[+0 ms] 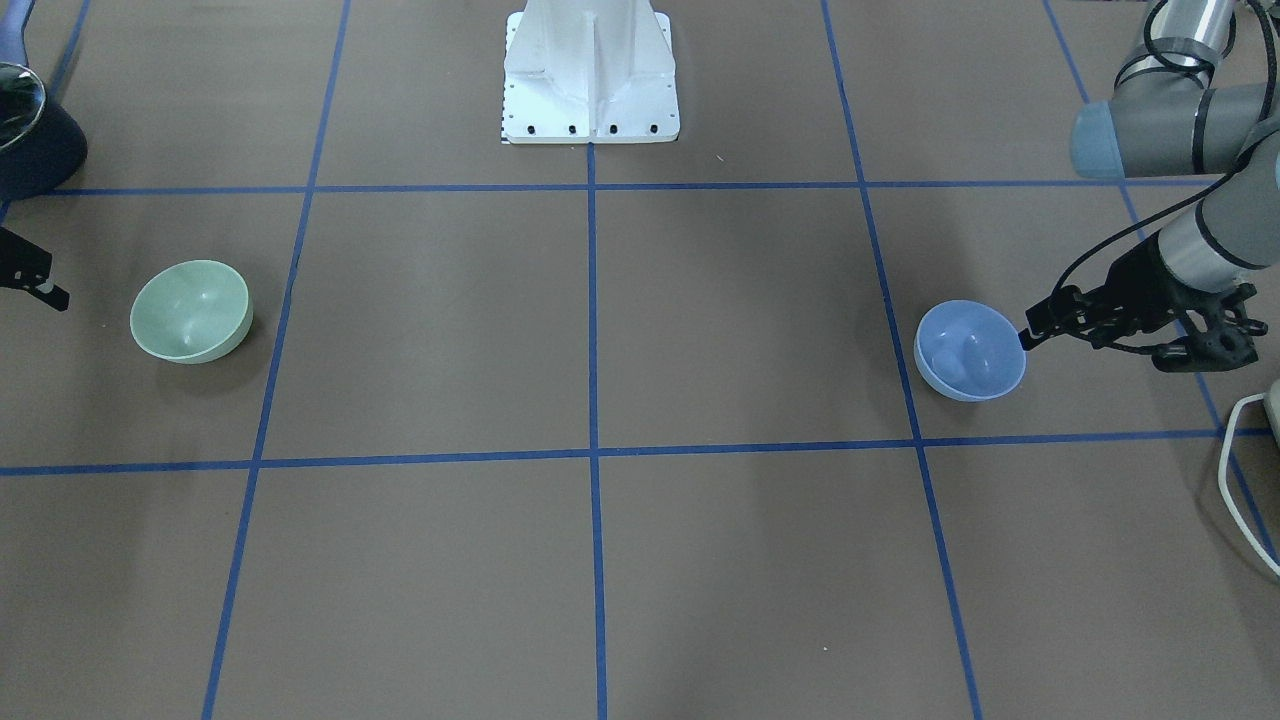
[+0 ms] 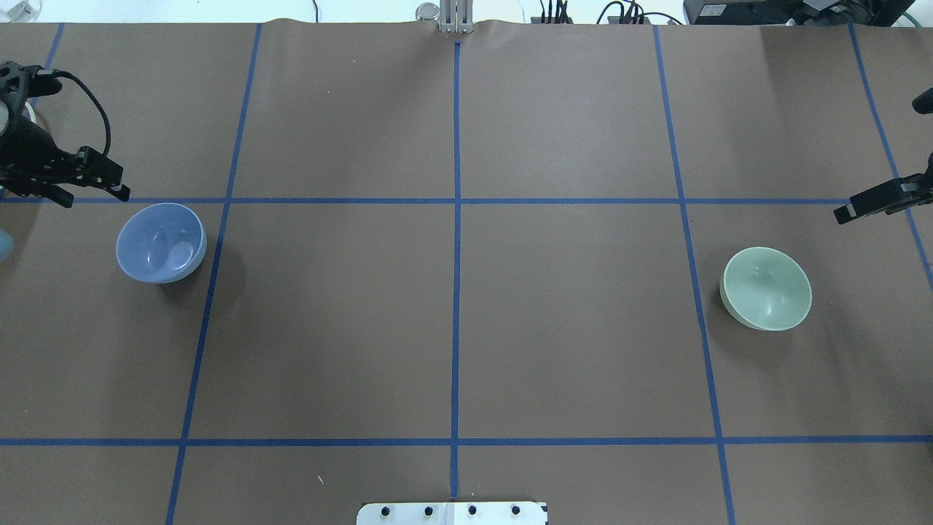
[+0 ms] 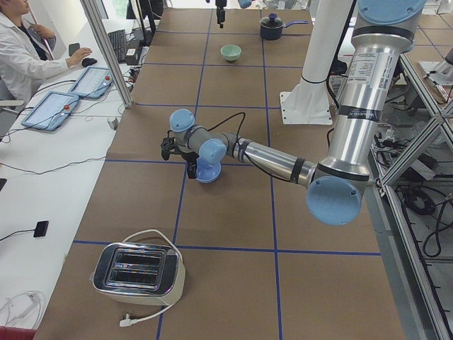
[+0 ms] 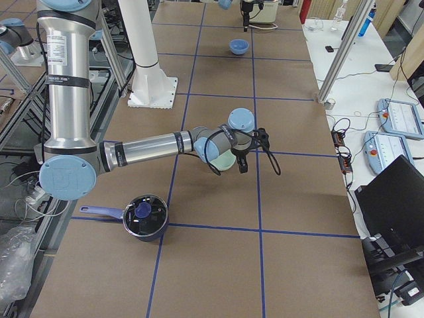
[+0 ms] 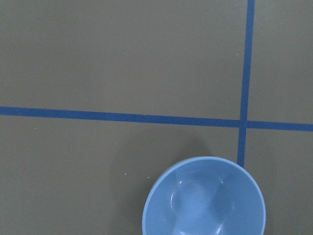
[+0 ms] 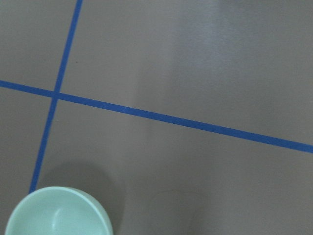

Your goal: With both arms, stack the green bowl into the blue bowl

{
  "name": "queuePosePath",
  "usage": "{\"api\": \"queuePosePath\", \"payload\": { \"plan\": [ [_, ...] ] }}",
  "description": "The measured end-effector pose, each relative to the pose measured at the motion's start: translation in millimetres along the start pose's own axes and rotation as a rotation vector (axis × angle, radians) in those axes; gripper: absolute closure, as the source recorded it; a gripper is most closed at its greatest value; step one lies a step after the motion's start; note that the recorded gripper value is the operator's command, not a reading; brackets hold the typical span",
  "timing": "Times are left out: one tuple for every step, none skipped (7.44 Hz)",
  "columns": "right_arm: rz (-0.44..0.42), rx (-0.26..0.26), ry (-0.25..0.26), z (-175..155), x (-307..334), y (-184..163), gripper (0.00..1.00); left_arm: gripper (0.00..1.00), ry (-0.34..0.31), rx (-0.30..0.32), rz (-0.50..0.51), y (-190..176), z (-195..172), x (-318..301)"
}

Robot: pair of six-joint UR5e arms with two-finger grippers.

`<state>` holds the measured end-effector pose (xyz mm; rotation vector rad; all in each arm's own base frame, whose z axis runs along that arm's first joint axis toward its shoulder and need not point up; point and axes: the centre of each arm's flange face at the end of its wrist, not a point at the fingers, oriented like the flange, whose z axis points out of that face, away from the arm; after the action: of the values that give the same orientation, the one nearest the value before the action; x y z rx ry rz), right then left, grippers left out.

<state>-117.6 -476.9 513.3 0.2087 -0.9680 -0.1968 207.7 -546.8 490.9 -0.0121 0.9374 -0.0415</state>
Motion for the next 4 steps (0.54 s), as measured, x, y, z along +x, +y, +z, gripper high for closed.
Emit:
{"api": "queuePosePath", "payload": {
  "plan": [
    [-0.023,0.013,-0.011,2.4,0.2,6.0,0.03,0.02,0.005,-0.004,-0.004,0.6,8.8,1.7],
    [-0.026,0.01,-0.018,9.6,0.1,10.1,0.04,0.02,0.005,-0.012,-0.004,2.7,16.4,4.1],
    [-0.017,-0.002,-0.023,19.5,-3.7,13.3,0.11,0.02,0.002,-0.018,-0.003,4.2,22.0,5.1],
    [-0.012,-0.017,-0.025,28.7,-8.4,16.0,0.16,0.03,-0.002,-0.019,0.0,4.8,27.9,3.4]
  ]
}}
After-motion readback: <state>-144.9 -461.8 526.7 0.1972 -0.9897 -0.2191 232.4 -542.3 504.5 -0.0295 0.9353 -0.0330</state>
